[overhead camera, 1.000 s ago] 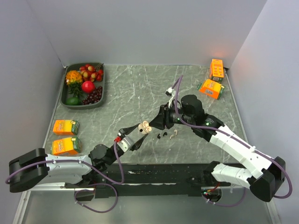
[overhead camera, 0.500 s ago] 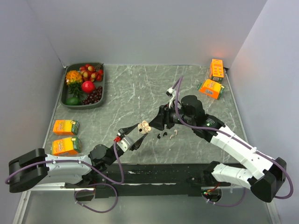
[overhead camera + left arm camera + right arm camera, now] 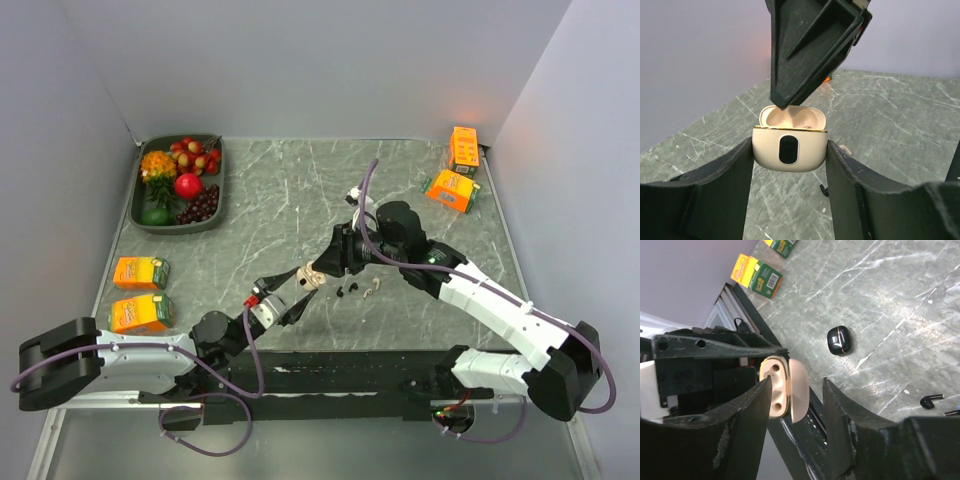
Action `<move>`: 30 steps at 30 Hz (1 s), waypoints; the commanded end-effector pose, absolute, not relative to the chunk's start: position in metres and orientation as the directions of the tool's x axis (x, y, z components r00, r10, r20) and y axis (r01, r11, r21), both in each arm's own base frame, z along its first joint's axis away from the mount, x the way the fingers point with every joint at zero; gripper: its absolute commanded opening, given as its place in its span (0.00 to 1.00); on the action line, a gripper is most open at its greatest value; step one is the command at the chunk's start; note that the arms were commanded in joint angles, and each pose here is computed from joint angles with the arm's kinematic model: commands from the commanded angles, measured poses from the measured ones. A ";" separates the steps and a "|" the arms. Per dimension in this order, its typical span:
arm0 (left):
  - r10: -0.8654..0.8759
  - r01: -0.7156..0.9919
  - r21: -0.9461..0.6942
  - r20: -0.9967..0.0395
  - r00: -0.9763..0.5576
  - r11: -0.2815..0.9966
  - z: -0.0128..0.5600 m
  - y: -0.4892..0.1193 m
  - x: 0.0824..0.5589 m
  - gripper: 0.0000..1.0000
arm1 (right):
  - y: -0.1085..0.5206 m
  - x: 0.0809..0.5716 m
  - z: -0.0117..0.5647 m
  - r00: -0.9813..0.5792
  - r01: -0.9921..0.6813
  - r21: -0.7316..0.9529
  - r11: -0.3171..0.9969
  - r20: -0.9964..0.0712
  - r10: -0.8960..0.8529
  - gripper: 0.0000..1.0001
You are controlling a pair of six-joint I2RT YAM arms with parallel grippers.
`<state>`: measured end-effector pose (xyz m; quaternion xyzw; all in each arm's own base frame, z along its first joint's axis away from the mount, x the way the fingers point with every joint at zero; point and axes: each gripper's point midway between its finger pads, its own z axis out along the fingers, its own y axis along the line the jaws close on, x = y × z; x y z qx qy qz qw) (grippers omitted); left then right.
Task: Insert the wireless bluetooth earbuds into the charging case
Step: Adjust the charging case.
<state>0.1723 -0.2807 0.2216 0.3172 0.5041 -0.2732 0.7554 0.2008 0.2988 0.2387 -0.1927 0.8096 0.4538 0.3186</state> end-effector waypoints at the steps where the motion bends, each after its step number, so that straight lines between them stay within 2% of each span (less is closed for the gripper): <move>1: -0.184 0.736 0.182 -0.904 0.386 0.652 0.256 -0.283 0.167 0.01 | 0.308 0.202 0.252 -0.705 -0.630 0.619 0.469 -0.709 -0.010 0.50; 6: -0.182 0.732 0.189 -0.900 0.395 0.655 0.260 -0.286 0.167 0.01 | 0.311 0.199 0.249 -0.714 -0.630 0.625 0.461 -0.699 -0.029 0.45; 11: -0.177 0.731 0.191 -0.902 0.394 0.655 0.259 -0.288 0.168 0.01 | 0.311 0.199 0.247 -0.712 -0.632 0.622 0.463 -0.702 -0.028 0.34; 18: -0.186 0.722 0.177 -0.900 0.393 0.669 0.262 -0.287 0.170 0.01 | 0.310 0.194 0.243 -0.720 -0.632 0.628 0.455 -0.693 -0.045 0.06; 20: -0.190 0.717 0.161 -0.904 0.383 0.678 0.262 -0.286 0.173 0.02 | 0.308 0.194 0.244 -0.714 -0.637 0.621 0.457 -0.699 -0.045 0.01; 21: -0.191 0.715 0.157 -0.905 0.380 0.681 0.263 -0.286 0.173 0.08 | 0.307 0.193 0.245 -0.712 -0.639 0.616 0.461 -0.701 -0.049 0.00; 22: -0.184 0.715 0.155 -0.910 0.372 0.682 0.262 -0.286 0.174 0.18 | 0.305 0.195 0.245 -0.701 -0.646 0.600 0.472 -0.712 -0.053 0.00; 23: -0.186 0.715 0.146 -0.913 0.364 0.684 0.262 -0.286 0.174 0.42 | 0.301 0.198 0.248 -0.686 -0.649 0.583 0.489 -0.726 -0.044 0.00; 24: -0.196 0.714 0.134 -0.912 0.360 0.687 0.265 -0.283 0.174 0.57 | 0.298 0.199 0.251 -0.680 -0.647 0.571 0.504 -0.732 -0.044 0.00; 25: -0.186 0.716 0.134 -0.918 0.349 0.685 0.262 -0.283 0.174 0.97 | 0.296 0.200 0.254 -0.658 -0.665 0.548 0.508 -0.751 -0.051 0.00; 30: -0.211 0.711 0.064 -0.933 0.292 0.701 0.270 -0.267 0.173 0.96 | 0.283 0.205 0.281 -0.557 -0.719 0.449 0.531 -0.829 -0.054 0.00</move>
